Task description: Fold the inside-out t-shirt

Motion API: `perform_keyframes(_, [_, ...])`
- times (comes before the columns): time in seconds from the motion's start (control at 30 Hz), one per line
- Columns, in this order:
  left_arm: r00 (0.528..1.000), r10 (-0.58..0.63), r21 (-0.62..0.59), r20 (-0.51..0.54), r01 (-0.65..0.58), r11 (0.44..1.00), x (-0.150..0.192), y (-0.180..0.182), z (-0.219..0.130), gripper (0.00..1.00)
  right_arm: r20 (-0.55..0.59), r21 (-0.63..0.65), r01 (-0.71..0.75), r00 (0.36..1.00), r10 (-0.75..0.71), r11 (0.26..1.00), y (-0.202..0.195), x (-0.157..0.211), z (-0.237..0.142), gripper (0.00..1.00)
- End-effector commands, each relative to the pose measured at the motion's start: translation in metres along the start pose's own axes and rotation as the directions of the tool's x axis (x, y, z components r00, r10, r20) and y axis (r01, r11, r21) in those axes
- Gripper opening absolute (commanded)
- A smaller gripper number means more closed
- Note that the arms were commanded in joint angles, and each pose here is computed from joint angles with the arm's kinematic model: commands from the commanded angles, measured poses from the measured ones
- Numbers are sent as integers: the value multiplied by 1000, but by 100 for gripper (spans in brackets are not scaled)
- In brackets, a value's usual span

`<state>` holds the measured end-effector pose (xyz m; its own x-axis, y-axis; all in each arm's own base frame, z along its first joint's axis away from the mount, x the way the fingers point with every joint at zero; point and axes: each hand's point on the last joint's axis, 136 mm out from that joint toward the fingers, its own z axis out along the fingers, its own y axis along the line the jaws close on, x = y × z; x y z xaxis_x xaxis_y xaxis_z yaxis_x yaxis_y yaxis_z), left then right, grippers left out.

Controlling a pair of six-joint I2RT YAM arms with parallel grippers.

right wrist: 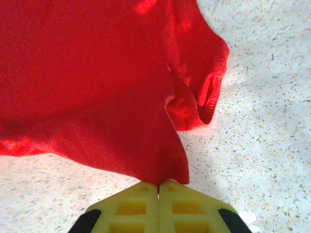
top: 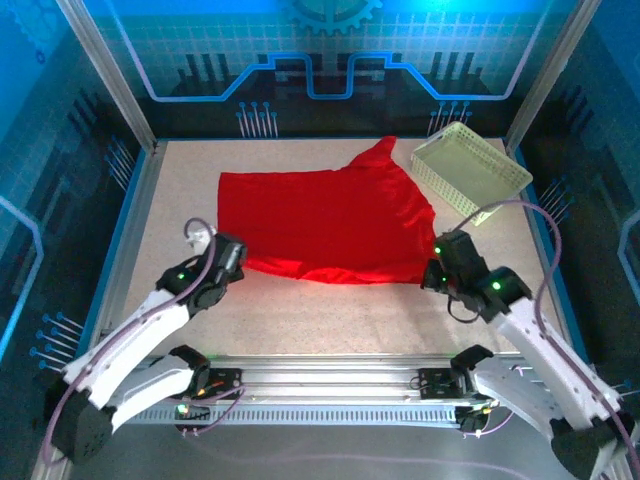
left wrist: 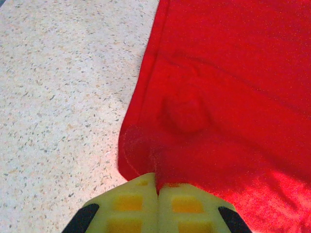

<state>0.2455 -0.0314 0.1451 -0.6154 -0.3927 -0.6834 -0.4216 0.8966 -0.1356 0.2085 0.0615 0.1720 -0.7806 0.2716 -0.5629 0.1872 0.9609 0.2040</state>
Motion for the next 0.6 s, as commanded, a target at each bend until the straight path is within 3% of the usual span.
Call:
perform_keyframes(0.0, [997, -80, -43, -1, 80, 996, 15, 31, -9, 0, -6, -27, -27, 1000, 27, 999, -6, 8, -27, 0])
perform_keyframes(0.3, [967, -252, 27, -15, 253, 967, 48, 56, -15, 0, 75, -161, -63, 994, 76, 985, 7, -12, -69, 0])
perform_keyframes(0.43, [981, -195, 30, 13, 195, 980, 35, 43, -9, 0, 108, -143, 16, 994, -1, 990, 31, -45, -60, 0])
perform_keyframes(0.57, [994, -85, -63, 69, 89, 994, 2, 32, 0, 0, 174, -94, 105, 981, -87, 990, 56, -88, -41, 0])
